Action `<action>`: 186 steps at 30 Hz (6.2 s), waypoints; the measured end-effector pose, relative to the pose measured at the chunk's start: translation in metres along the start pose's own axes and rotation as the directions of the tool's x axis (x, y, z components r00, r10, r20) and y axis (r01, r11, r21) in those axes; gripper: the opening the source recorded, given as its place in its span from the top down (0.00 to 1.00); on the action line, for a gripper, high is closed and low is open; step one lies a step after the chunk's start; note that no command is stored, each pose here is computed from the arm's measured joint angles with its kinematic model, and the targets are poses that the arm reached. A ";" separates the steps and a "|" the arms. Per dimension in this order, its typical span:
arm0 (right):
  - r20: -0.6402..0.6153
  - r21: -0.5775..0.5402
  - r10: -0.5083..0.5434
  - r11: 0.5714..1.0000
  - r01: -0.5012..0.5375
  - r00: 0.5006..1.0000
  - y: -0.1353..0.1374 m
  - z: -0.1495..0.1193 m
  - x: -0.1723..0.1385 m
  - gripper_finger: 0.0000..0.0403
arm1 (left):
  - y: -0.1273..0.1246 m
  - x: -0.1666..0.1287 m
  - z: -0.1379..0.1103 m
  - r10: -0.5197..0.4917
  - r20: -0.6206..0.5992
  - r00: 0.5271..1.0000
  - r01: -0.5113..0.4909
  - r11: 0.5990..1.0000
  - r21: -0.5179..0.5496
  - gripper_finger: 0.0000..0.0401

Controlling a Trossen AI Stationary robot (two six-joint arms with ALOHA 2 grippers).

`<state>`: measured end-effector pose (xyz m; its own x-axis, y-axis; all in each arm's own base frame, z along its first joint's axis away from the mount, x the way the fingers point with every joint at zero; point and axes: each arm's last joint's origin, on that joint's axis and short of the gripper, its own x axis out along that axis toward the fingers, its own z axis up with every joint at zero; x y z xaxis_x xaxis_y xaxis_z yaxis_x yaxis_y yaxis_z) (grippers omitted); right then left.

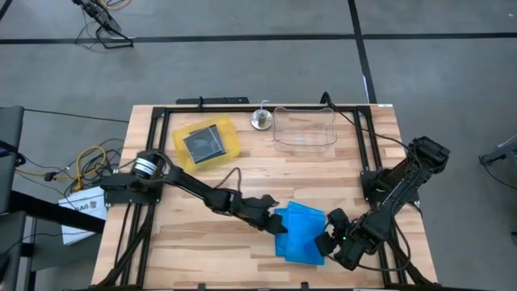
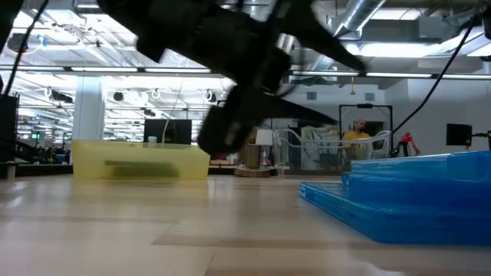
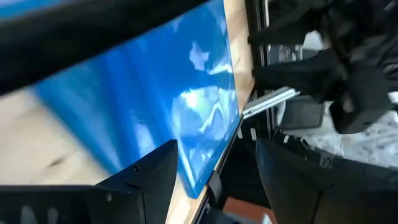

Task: Pick & place jewel cases by type
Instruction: Put the top blue CD case into the transparent bin

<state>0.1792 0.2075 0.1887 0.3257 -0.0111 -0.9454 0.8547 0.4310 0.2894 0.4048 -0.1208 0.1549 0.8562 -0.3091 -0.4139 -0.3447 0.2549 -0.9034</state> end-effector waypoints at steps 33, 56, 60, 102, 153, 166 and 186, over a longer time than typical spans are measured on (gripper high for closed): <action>0.015 0.168 0.105 0.980 -0.106 0.994 -0.015 -0.003 0.040 0.44 | 0.011 0.041 0.011 0.100 -0.093 0.991 -0.094 0.993 0.068 0.48; 0.044 0.088 0.082 0.992 -0.085 0.996 -0.010 0.016 0.046 0.47 | -0.010 0.032 0.051 -0.178 -0.200 0.964 0.193 0.980 0.058 0.48; 0.049 0.063 0.081 0.994 -0.084 0.995 -0.008 0.021 0.047 0.48 | -0.020 0.023 0.061 -0.199 -0.175 0.964 0.214 0.974 0.070 0.48; 0.007 -0.089 0.416 0.906 -0.414 0.909 0.039 0.063 0.047 0.49 | 0.011 0.021 0.051 0.149 -0.235 0.960 -0.125 0.986 0.114 0.93; -0.244 -0.416 0.557 0.679 -0.605 0.794 0.012 0.084 -0.050 0.49 | -0.098 -0.144 0.107 0.202 0.500 0.842 -0.539 0.329 0.775 0.95; -0.039 -0.296 0.444 0.850 -0.435 0.895 0.001 0.102 -0.039 0.49 | -0.109 -0.163 0.158 -0.035 0.564 0.825 -0.546 -0.306 0.780 0.95; -0.007 -0.245 0.296 0.925 -0.289 0.955 -0.015 0.087 -0.036 0.49 | -0.065 -0.120 0.209 -0.161 0.409 0.898 -0.435 -0.461 0.773 0.95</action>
<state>0.1898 0.1224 0.2314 0.5615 0.1235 -0.8182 0.5977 0.6233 0.5042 0.4052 0.0915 0.2871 0.9819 0.0561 -0.1809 0.0844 0.7254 0.6831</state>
